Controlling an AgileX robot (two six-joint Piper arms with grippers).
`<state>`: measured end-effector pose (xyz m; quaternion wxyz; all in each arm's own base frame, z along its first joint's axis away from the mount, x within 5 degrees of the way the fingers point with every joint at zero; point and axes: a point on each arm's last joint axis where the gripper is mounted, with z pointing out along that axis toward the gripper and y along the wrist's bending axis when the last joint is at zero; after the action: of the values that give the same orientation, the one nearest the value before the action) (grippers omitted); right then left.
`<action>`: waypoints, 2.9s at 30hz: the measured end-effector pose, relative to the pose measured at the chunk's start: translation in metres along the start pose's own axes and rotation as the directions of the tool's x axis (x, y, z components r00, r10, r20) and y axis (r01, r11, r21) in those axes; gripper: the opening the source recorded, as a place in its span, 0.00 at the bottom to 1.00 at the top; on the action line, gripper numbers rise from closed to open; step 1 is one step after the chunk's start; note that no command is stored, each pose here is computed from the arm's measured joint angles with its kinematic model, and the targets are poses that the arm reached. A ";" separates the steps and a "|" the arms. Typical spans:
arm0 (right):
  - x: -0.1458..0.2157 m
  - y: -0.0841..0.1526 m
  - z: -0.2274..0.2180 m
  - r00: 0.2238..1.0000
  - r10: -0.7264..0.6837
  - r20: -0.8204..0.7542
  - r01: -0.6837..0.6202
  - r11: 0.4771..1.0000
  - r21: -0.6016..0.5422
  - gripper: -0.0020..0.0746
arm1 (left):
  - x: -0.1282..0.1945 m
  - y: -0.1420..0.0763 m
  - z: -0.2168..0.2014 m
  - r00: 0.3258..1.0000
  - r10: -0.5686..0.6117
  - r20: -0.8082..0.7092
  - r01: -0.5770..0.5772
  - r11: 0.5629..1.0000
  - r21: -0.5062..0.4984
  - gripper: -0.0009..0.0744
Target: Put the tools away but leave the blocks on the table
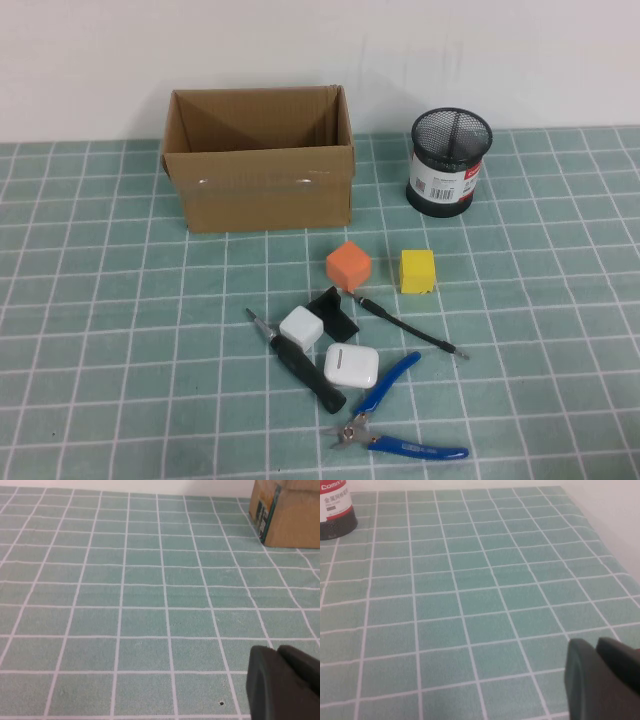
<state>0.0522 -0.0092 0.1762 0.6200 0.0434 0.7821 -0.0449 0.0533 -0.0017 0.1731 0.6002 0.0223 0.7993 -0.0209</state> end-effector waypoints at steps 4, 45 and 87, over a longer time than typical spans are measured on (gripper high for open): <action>0.000 0.000 0.000 1.000 0.000 0.000 0.000 1.000 0.000 0.02 | 0.000 0.000 0.000 1.000 0.000 0.000 0.000 1.000 0.000 0.01; 0.000 0.000 0.000 1.000 0.000 0.000 0.000 1.000 0.000 0.02 | -0.009 -0.003 0.000 0.966 -0.244 0.090 0.240 0.969 0.052 0.01; 0.000 0.000 0.000 1.000 0.000 0.000 0.000 1.000 0.000 0.02 | -0.122 -0.058 0.113 0.490 0.016 -0.871 0.298 0.937 0.184 0.01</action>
<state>0.0522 -0.0092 0.1762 0.6200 0.0434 0.7821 -0.0449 0.1922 -0.0674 0.2590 0.1061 0.0574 0.9758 -0.1822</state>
